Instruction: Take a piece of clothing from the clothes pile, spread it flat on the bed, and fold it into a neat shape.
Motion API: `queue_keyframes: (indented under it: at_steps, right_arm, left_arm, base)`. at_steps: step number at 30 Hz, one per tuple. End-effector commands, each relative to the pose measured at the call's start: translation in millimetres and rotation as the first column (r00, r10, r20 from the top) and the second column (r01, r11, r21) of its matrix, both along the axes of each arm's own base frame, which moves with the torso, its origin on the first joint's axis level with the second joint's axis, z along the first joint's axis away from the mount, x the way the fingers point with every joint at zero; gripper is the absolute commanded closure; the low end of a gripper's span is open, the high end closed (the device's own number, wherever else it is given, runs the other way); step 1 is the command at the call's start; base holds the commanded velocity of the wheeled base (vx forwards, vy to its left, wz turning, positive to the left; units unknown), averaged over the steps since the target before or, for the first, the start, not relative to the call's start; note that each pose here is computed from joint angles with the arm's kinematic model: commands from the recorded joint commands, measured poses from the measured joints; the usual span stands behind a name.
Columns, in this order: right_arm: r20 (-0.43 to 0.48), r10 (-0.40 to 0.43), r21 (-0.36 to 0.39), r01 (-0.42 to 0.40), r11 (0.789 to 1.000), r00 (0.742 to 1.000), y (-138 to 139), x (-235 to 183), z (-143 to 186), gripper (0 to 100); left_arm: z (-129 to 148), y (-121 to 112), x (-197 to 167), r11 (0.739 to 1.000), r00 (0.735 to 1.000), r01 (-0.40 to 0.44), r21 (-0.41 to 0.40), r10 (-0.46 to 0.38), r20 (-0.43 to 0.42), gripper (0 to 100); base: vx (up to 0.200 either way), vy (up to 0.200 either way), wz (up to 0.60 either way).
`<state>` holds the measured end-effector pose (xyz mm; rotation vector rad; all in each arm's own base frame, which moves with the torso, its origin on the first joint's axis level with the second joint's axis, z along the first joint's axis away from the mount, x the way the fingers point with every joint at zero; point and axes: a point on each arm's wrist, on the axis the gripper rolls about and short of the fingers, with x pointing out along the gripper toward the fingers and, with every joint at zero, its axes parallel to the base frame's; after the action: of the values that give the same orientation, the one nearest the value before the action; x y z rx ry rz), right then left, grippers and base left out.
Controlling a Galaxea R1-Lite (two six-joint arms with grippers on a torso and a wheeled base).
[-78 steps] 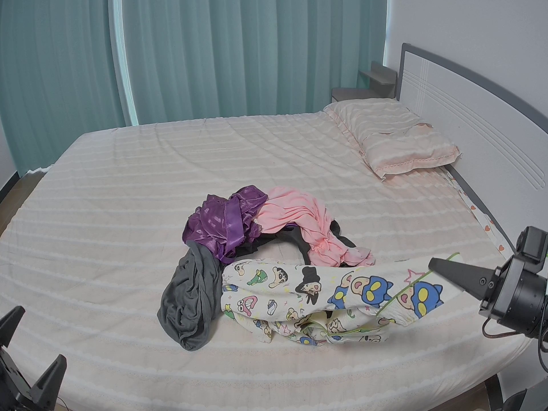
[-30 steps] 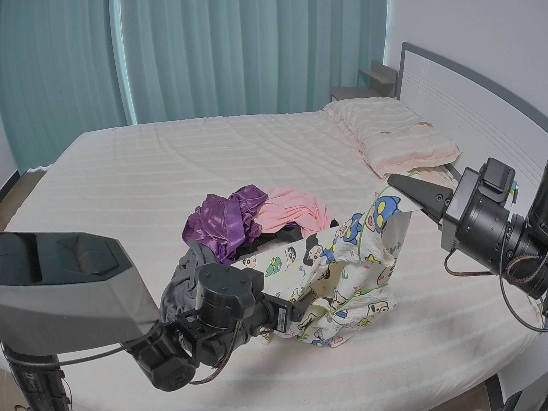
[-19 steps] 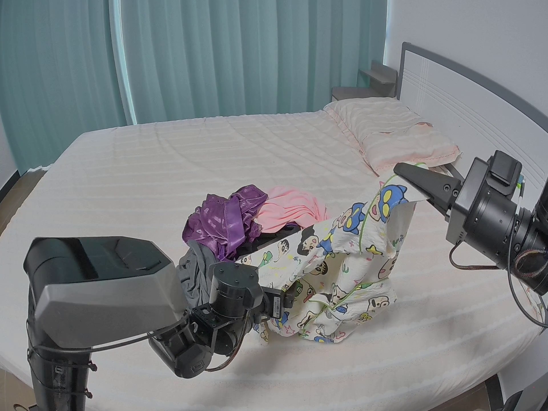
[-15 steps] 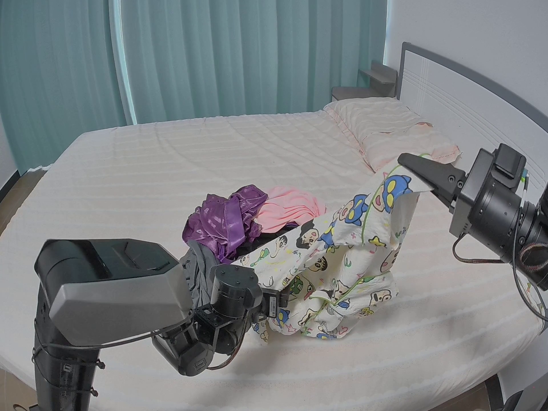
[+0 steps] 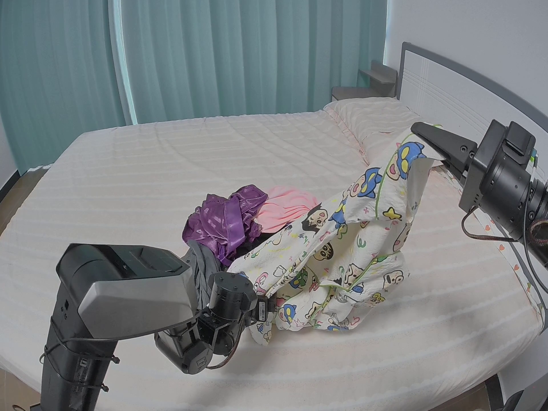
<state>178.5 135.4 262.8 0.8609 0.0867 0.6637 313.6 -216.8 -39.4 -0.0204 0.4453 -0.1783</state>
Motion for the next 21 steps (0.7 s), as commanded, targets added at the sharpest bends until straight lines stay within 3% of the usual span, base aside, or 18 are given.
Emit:
queue_keyframes:
  at_steps: [1, 16, 17, 21]
  right_arm:
    - [0.003, -0.004, 0.003, 0.004, 1.000, 1.000, -1, 1, 1, 100]
    - [-0.004, -0.027, 0.000, 0.027, 1.000, 1.000, -3, 8, 0, 100]
    - [-0.006, -0.027, -0.003, 0.027, 1.000, 1.000, -3, 9, -1, 100]
    - [-0.016, -0.047, -0.010, 0.047, 0.999, 0.999, -9, 13, -4, 100]
  left_arm:
    - [-14, 1, 1, 1.000, 1.000, -0.003, 0.018, 0.004, -0.026, 0]
    - [-33, -2, 9, 0.999, 0.999, -0.025, -0.023, 0.024, -0.048, 0]
    - [-33, -2, 9, 0.999, 0.999, -0.026, -0.025, 0.025, -0.048, 100]
    - [-33, 0, 4, 0.999, 0.997, -0.034, -0.039, 0.032, -0.066, 100]
  base:
    - [0.000, 0.000, 0.00]
    - [0.000, 0.000, 0.00]
    - [0.000, 0.000, 0.00]
    - [0.000, 0.000, 0.00]
